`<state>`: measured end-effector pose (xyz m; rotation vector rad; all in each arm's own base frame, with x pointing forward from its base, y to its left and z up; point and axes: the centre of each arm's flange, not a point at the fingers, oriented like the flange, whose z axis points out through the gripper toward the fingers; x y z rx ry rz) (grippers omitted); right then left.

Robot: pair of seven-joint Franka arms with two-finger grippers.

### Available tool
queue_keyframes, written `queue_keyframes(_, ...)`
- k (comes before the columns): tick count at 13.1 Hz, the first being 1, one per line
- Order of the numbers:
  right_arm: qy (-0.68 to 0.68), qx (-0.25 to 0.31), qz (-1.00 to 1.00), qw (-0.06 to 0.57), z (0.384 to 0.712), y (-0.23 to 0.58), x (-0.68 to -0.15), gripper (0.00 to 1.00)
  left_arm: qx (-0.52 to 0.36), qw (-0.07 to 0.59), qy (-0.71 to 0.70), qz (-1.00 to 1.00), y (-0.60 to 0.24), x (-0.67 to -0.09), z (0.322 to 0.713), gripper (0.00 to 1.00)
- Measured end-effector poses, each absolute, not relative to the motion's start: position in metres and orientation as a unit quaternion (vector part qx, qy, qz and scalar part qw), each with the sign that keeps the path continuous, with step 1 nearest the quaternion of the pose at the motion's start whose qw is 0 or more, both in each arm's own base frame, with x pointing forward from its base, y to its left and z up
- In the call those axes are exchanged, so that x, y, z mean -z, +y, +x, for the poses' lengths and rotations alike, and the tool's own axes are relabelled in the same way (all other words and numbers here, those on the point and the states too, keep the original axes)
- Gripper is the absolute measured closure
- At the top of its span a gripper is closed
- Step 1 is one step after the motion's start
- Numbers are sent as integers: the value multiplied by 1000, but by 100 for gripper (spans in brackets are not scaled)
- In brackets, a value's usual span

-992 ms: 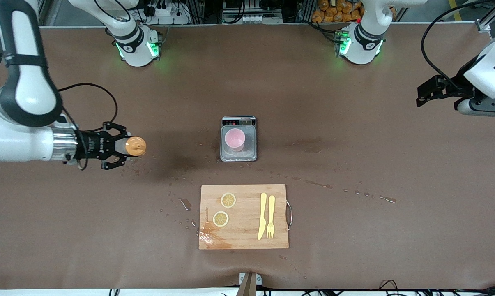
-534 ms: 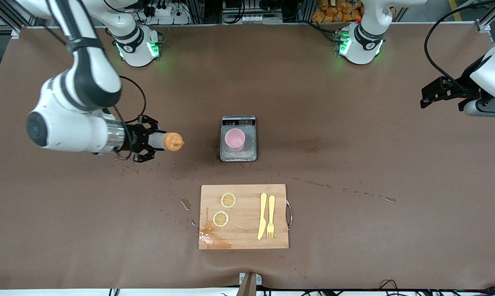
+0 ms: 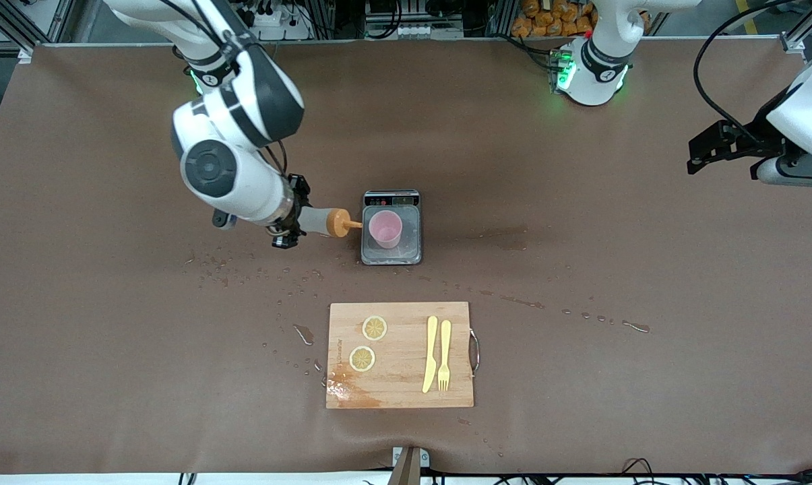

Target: Add sauce to pink cup with both arms

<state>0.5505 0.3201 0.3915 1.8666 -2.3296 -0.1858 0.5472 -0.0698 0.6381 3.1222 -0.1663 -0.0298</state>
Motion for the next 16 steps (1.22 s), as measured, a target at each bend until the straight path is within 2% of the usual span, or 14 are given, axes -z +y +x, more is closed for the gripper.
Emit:
queue_keyframes(9, -735, -73, 640, 210, 531, 374, -314, 45, 8, 7, -57, 998, -75, -633, 551, 0)
queue_keyframes(14, -712, -105, 648, 248, 521, 386, -300, 45, 8, 7, -54, 998, -72, -633, 552, 0)
queue_keyframes(16, -709, -110, 651, 248, 518, 390, -302, 49, 8, 7, -52, 999, -70, -633, 552, 0)
